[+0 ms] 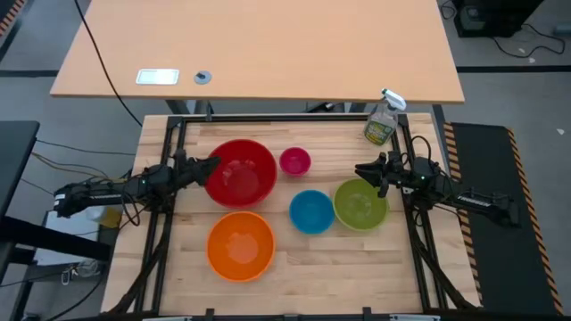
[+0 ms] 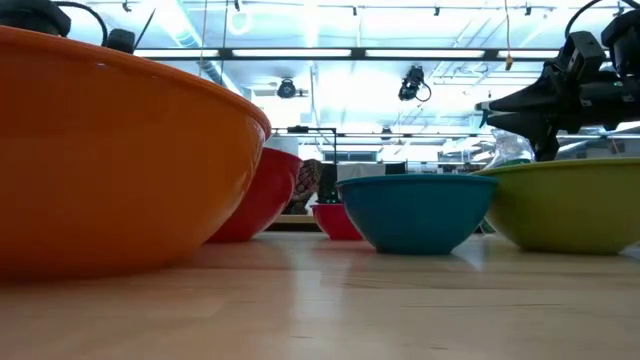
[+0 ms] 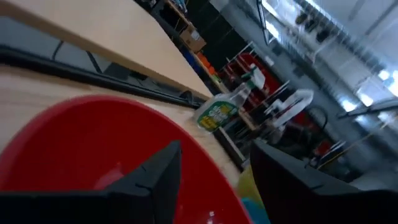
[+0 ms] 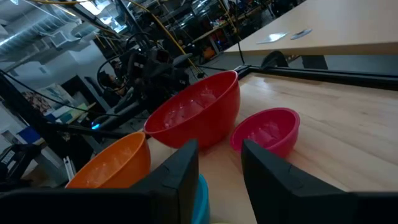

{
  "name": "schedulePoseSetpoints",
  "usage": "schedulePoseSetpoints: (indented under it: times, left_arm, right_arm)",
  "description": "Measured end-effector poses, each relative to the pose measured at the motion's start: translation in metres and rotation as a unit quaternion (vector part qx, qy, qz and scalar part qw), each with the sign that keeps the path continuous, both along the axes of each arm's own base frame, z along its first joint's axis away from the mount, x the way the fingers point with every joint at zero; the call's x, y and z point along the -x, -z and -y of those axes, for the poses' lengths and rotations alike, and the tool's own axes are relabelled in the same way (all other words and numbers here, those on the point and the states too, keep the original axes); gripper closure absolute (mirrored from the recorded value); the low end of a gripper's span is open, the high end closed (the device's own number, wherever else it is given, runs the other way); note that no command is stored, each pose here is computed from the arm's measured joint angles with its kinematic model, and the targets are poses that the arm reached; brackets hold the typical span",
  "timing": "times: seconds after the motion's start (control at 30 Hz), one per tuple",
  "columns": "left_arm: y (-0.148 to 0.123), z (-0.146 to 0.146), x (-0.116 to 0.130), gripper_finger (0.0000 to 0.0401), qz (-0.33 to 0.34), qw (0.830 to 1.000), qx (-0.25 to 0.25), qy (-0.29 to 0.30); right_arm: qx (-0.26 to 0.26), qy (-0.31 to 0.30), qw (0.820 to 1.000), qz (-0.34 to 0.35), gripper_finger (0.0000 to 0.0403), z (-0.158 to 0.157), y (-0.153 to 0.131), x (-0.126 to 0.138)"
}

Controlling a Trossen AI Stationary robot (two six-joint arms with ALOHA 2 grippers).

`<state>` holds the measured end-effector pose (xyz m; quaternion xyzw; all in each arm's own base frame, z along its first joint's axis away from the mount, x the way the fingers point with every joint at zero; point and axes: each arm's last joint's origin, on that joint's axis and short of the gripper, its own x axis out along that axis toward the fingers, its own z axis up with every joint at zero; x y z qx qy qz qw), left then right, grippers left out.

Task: Nest bowls inside each other
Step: Stack the orange bowl on top of the red bowl

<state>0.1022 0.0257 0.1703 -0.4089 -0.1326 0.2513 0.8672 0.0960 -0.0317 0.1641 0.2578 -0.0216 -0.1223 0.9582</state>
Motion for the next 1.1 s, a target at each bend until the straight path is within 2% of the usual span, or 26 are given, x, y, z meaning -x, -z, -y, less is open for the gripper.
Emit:
schedulePoseSetpoints:
  times: [0.17,0.37,0.47,0.67,0.77,0.93,1.1]
  left_arm:
    - [-0.009,0.000,0.001,0.0207,0.077,0.996,0.040,0.003]
    - [-0.026,0.001,0.004,0.0207,0.169,0.985,0.031,0.008]
    - [-0.032,0.001,0.007,0.0207,0.206,0.978,0.024,0.010]
    - [-0.035,0.001,0.008,0.0207,0.214,0.977,0.017,0.009]
    - [-0.035,0.001,0.008,0.0207,0.215,0.976,0.017,0.009]
    - [-0.038,0.000,0.010,0.0207,0.233,0.972,0.021,-0.012]
    - [-0.061,0.001,0.015,0.0207,0.252,0.968,-0.007,-0.019]
  right_arm:
    - [0.000,0.000,1.000,0.000,0.0273,0.000,0.000,0.000]
    - [0.004,0.000,1.000,0.010,0.0273,0.000,-0.002,0.000]
    - [0.005,0.000,0.999,0.042,0.0273,0.000,-0.008,0.000]
    - [0.009,0.006,0.992,0.128,0.0273,0.000,-0.024,0.003]
    - [-0.015,0.020,0.982,0.189,0.0273,0.000,-0.034,0.006]
    - [-0.084,0.050,0.957,0.273,0.0273,0.001,-0.044,0.011]
    - [-0.154,0.044,0.933,0.322,0.0273,0.002,-0.048,0.013]
